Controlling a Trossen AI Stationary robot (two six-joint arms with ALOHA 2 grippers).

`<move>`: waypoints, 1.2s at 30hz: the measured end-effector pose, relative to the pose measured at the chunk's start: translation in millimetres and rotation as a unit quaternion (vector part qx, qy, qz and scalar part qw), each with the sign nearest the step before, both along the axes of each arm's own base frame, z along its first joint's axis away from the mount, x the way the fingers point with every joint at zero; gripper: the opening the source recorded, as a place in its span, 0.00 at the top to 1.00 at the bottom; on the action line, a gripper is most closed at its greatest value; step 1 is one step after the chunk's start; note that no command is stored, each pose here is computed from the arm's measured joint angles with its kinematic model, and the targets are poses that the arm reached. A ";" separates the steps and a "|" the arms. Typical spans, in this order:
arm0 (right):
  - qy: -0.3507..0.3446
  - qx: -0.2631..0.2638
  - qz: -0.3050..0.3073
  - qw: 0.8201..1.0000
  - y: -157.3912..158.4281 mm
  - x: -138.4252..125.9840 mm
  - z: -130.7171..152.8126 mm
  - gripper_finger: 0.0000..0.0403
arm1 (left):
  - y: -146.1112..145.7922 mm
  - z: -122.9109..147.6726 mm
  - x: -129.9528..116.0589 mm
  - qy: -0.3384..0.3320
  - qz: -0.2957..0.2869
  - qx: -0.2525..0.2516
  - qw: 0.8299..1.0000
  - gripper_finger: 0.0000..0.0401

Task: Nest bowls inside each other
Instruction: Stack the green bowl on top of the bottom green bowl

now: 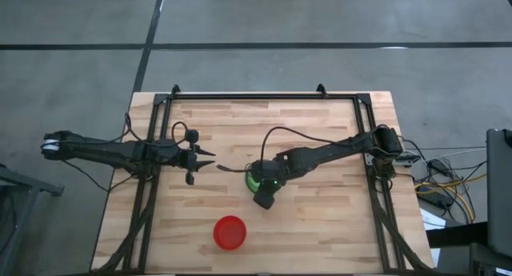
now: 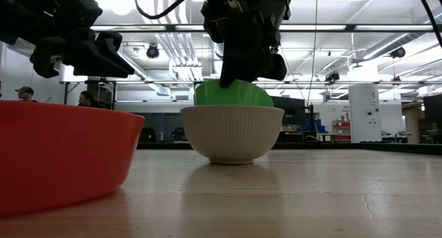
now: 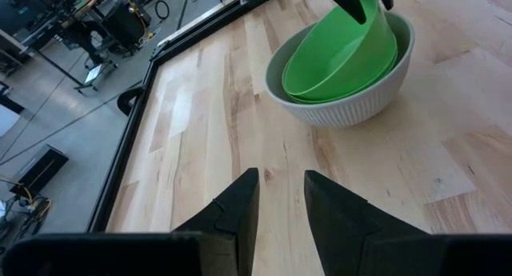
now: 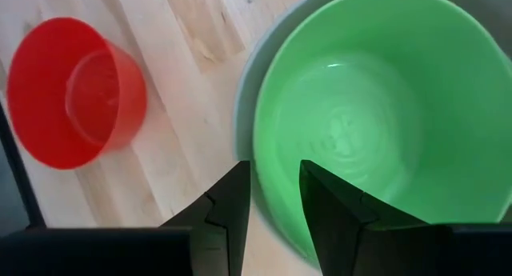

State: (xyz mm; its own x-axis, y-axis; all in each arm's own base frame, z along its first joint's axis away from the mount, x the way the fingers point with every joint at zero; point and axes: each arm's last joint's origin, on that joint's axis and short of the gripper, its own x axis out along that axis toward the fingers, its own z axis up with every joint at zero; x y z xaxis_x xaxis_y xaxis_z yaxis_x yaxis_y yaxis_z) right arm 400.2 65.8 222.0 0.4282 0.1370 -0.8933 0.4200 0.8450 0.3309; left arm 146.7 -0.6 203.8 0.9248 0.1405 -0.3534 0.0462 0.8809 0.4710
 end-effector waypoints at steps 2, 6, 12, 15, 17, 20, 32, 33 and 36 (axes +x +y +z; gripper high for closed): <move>0.003 -0.001 0.000 1.000 -0.9 1.0 -2.5 0.73 | 0.0 0.0 0.0 0.000 0.000 0.000 1.000 0.73; 0.011 -0.002 0.000 1.000 -1.1 3.1 -9.4 0.75 | 0.0 -0.1 0.0 0.000 0.000 0.000 1.000 0.73; 0.026 -0.003 0.003 1.000 -3.6 5.1 -18.5 0.79 | 0.0 -0.1 0.0 0.000 0.000 0.000 1.000 0.73; 0.025 -0.002 -0.003 1.000 -8.7 5.6 -17.4 0.80 | 0.0 -0.1 0.0 0.000 0.000 0.000 1.000 0.73; 0.026 -0.002 -0.005 1.000 -10.9 5.3 -16.6 0.80 | 0.0 0.0 0.0 0.000 0.000 0.000 1.000 0.73; 0.025 -0.002 -0.006 1.000 -11.7 4.9 -15.2 0.80 | 0.0 0.0 0.0 0.000 0.000 0.000 1.000 0.73; 0.021 0.012 -0.002 1.000 -10.6 5.3 -11.0 0.68 | 0.0 0.0 0.0 0.000 0.000 0.000 1.000 0.73; 0.019 0.012 0.000 1.000 -10.5 5.9 -9.2 0.68 | 0.0 -0.1 0.0 0.000 0.000 0.000 1.000 0.73; 0.008 0.009 0.007 1.000 -10.2 8.5 -1.0 0.67 | 0.0 0.0 0.0 0.000 0.000 0.000 1.000 0.73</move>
State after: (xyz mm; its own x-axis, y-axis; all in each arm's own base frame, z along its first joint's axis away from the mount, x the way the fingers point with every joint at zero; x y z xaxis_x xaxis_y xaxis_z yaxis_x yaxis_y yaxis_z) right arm 408.8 55.7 221.0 0.4115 0.1592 -0.8974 0.4141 0.8444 0.3397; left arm 146.7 -0.6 203.8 0.9248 0.1402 -0.3537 0.0467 0.8808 0.4712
